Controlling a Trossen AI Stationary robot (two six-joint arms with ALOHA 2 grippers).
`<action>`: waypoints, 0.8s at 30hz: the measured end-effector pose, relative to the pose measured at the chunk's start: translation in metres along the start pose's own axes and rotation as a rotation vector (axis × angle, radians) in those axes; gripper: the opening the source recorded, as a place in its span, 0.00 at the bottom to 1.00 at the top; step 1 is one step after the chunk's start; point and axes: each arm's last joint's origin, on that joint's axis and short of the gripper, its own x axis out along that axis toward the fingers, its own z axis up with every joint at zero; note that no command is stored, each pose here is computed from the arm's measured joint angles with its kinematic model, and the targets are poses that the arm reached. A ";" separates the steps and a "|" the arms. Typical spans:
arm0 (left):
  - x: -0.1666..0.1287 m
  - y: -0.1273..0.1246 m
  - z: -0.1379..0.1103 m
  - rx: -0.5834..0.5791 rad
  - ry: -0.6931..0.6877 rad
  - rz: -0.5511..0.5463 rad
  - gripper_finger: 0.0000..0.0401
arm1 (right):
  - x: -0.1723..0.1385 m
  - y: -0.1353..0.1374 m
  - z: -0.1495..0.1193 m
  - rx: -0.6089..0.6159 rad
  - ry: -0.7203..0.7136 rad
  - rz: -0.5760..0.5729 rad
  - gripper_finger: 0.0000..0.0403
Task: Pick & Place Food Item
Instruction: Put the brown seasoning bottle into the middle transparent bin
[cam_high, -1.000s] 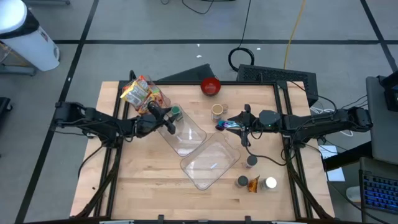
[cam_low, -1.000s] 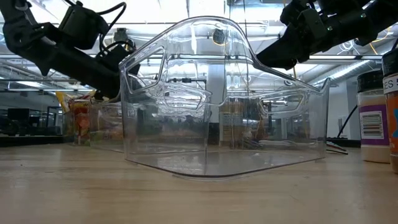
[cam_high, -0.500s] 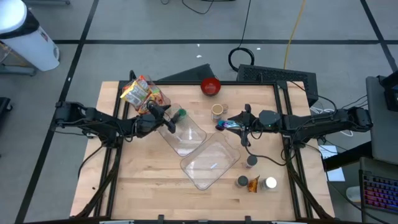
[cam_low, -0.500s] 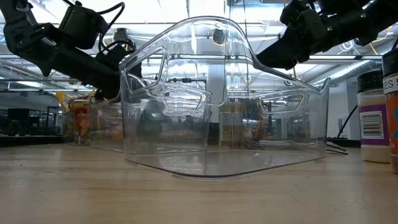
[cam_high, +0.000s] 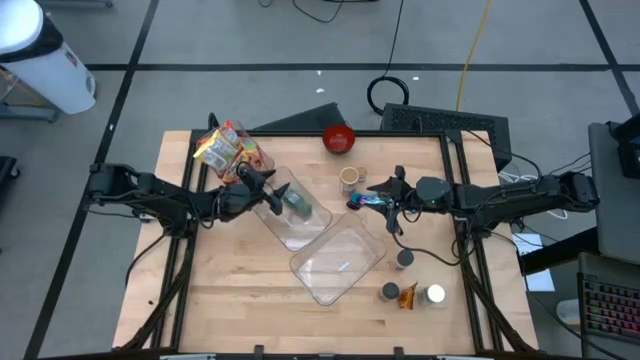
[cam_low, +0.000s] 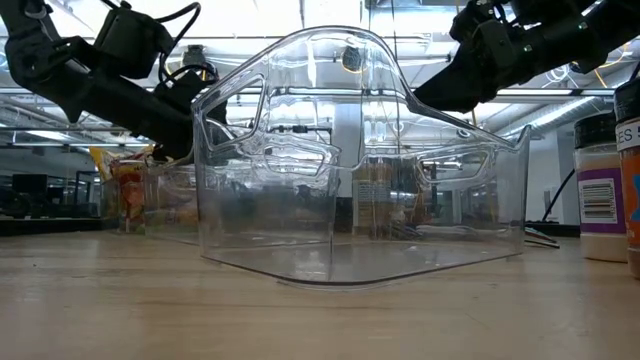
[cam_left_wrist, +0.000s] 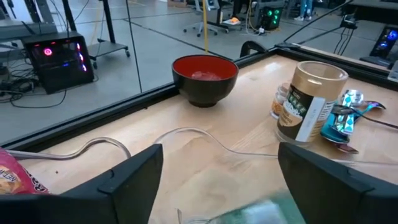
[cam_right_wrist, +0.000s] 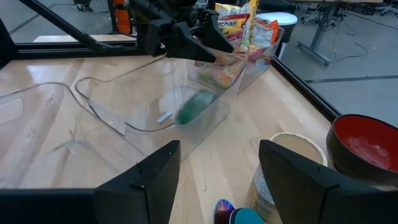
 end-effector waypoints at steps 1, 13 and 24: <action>0.000 0.000 0.000 0.001 0.000 0.001 0.79 | 0.000 0.000 0.000 0.000 0.000 0.000 0.52; 0.000 0.000 0.000 -0.002 -0.001 -0.001 0.76 | 0.005 -0.041 -0.014 0.092 0.123 -0.190 0.55; 0.000 0.000 0.000 -0.004 -0.001 -0.002 0.76 | 0.042 -0.085 -0.062 0.152 0.345 -0.259 0.77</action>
